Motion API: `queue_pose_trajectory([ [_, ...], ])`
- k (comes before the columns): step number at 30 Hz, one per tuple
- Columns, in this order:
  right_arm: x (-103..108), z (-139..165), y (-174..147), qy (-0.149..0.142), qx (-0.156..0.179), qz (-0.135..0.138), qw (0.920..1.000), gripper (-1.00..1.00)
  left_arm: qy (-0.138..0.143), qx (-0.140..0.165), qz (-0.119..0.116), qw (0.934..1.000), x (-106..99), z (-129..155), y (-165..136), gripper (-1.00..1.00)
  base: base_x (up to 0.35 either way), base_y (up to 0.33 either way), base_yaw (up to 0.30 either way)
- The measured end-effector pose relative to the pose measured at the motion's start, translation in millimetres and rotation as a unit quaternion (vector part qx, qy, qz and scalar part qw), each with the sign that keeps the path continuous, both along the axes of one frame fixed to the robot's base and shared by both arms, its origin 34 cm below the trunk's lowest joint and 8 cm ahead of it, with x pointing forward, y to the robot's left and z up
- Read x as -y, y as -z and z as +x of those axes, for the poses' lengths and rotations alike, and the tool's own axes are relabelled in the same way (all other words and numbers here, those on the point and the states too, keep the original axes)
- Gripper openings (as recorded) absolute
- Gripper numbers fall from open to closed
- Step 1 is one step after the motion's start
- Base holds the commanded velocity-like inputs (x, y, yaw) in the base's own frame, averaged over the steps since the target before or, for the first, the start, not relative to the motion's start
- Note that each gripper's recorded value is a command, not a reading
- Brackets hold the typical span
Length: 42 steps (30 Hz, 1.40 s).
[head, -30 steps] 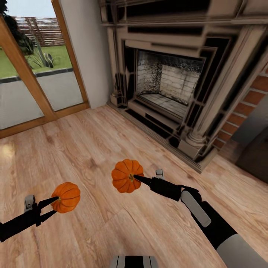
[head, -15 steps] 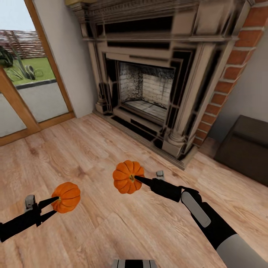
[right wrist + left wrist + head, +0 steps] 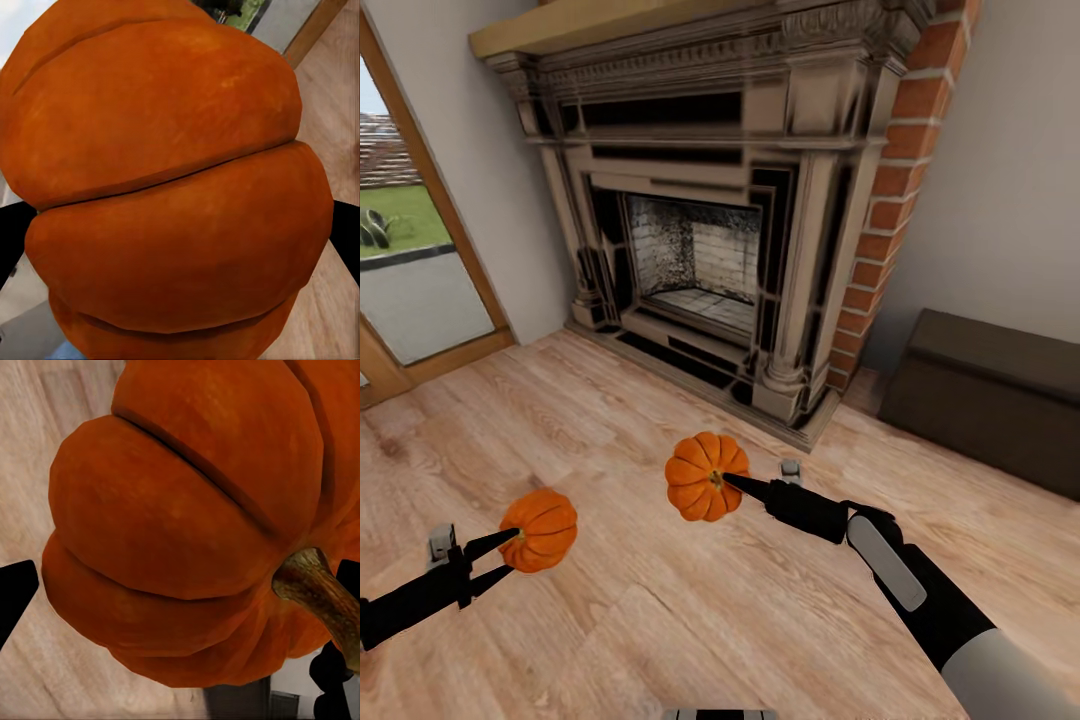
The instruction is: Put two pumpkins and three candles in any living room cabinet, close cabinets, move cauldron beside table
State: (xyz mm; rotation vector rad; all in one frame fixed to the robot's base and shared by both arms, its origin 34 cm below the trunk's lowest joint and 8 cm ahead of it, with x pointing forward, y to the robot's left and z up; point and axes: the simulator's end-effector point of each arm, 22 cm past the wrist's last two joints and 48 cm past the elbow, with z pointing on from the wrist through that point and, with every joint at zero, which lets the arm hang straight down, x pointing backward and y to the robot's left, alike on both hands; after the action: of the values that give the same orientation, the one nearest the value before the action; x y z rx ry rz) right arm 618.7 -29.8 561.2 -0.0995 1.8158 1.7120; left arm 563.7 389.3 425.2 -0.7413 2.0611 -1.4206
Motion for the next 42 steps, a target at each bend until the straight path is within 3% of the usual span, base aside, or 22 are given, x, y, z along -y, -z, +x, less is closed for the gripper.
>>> queue_pose_trajectory([
  [34, 3.4, -10.7, -69.3, 0.006, 0.058, -0.005, 0.9983, -1.00, -0.001, 0.083, -0.008, 0.9965, 0.6, 6.8, -79.6, -1.00, 0.000, 0.000, -0.290],
  [42, 5.3, -9.9, -72.5, 0.009, 0.055, 0.004, 0.9984, -1.00, 0.000, 0.087, -0.009, 0.9961, 0.9, 7.3, -82.9, -1.00, 0.000, -0.001, -0.290],
])
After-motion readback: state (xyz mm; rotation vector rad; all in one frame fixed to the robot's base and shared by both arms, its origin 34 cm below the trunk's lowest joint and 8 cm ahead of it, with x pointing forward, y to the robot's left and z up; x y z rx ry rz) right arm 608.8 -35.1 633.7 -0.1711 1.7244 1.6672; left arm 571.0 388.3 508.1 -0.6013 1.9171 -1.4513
